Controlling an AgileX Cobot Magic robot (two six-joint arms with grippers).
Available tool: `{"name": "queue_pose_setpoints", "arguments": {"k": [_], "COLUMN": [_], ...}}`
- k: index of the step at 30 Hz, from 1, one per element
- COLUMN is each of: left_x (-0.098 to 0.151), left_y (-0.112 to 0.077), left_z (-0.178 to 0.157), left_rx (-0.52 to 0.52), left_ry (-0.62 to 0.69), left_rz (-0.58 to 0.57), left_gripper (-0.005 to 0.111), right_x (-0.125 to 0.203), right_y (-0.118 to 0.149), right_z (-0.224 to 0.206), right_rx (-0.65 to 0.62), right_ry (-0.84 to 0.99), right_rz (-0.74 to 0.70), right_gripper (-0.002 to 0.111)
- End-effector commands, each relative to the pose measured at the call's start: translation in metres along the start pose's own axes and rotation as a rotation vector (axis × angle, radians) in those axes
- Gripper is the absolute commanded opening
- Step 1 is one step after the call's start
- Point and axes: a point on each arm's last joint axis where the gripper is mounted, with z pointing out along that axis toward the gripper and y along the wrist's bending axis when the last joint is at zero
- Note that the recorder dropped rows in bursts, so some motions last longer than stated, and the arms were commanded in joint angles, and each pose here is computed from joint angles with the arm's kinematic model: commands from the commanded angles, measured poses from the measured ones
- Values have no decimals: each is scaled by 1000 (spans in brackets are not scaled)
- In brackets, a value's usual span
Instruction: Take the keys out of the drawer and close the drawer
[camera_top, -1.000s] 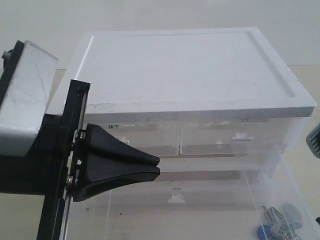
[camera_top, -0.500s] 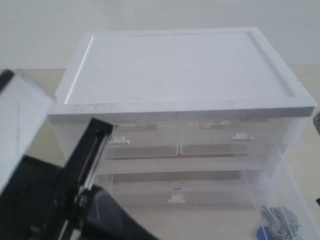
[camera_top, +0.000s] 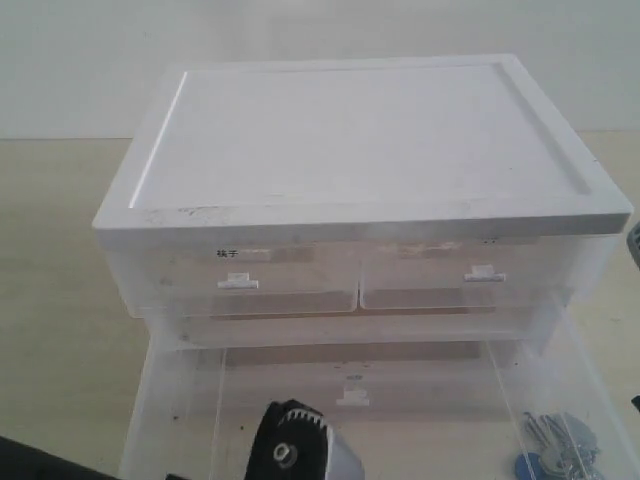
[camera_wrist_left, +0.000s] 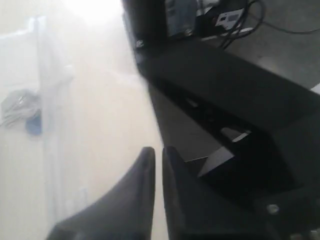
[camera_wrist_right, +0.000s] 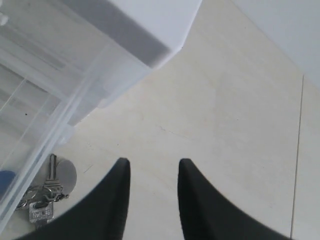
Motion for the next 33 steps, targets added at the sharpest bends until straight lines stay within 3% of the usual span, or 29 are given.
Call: {"name": "queue_pose_setpoints", "arguments": {"k": [1, 14, 21, 28, 33], "left_x": [14, 29, 24, 20, 27], "left_y": [14, 42, 47, 59, 74], "left_z": [13, 13, 12, 6, -2], "left_rx": [-142, -448, -487, -613, -671], "left_ry": [99, 206, 194, 206, 225], "left_rz": [-56, -94, -99, -61, -100], "left_gripper": [5, 5, 5, 5, 5], "right_x": [-1, 0, 1, 2, 2], "right_y": [-1, -1, 0, 0, -1], "right_z": [-1, -1, -1, -1, -1], "right_rx": [3, -3, -6, -12, -5], "right_ry": [3, 12, 18, 24, 35], "right_rz": [8, 12, 15, 17, 17], "right_gripper": [29, 29, 29, 29, 29]}}
